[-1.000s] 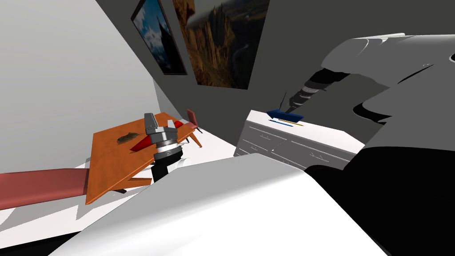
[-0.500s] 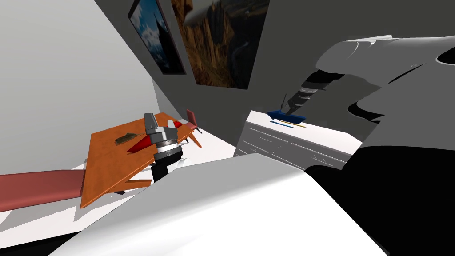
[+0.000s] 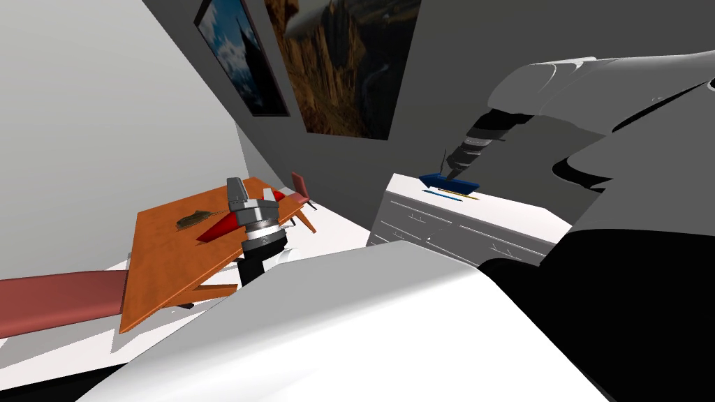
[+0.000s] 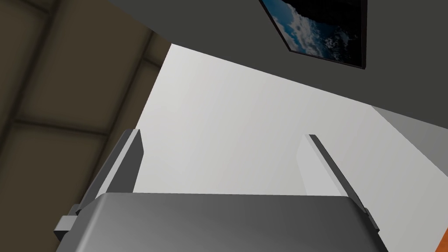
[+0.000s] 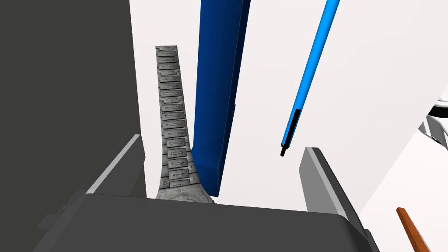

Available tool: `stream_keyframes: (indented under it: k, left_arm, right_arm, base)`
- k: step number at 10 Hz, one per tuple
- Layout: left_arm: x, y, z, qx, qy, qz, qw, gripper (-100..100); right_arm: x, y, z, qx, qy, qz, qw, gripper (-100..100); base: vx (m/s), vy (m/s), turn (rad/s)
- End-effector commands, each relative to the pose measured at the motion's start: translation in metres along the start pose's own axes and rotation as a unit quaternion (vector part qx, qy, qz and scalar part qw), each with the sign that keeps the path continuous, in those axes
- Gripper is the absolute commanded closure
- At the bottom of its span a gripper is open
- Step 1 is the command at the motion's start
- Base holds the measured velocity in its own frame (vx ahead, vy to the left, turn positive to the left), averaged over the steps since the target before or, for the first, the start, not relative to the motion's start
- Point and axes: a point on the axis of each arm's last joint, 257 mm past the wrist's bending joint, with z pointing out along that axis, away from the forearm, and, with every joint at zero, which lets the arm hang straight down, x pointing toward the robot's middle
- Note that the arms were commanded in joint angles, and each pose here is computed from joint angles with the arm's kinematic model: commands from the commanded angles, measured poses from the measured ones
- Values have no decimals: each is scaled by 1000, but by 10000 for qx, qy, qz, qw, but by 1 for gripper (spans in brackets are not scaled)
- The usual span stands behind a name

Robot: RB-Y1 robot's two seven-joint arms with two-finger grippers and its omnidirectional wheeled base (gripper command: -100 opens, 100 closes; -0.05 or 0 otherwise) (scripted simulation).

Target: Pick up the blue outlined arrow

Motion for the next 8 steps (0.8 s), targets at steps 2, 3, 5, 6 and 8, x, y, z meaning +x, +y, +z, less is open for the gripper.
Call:
stream_keyframes:
  k: [2, 3, 5, 6, 8]
  left_arm:
    - [0, 0, 0, 0, 0, 0, 10000, 0]
    - [0, 0, 0, 0, 0, 0, 10000, 0]
    - [0, 0, 0, 0, 0, -1, 10000, 0]
    - [0, 0, 0, 0, 0, 0, 10000, 0]
    - [0, 0, 0, 0, 0, -1, 10000, 0]
  right_arm:
    - [-21, -5, 1, -10, -99, -292, 9995, -100]
    - [-20, -1, 6, -114, -114, -252, 9996, -100]
    - [-56, -6, 3, 42, -139, -856, 9962, -100]
    - [-60, -2, 2, -5, -183, -891, 9959, -100]
    - [-55, 6, 12, -213, -219, -782, 9965, -100]
  base:
    - [18, -9, -15]
    - [9, -9, -6]
    - [7, -7, -66]
    - [19, -14, -39]
    - [9, 0, 22]
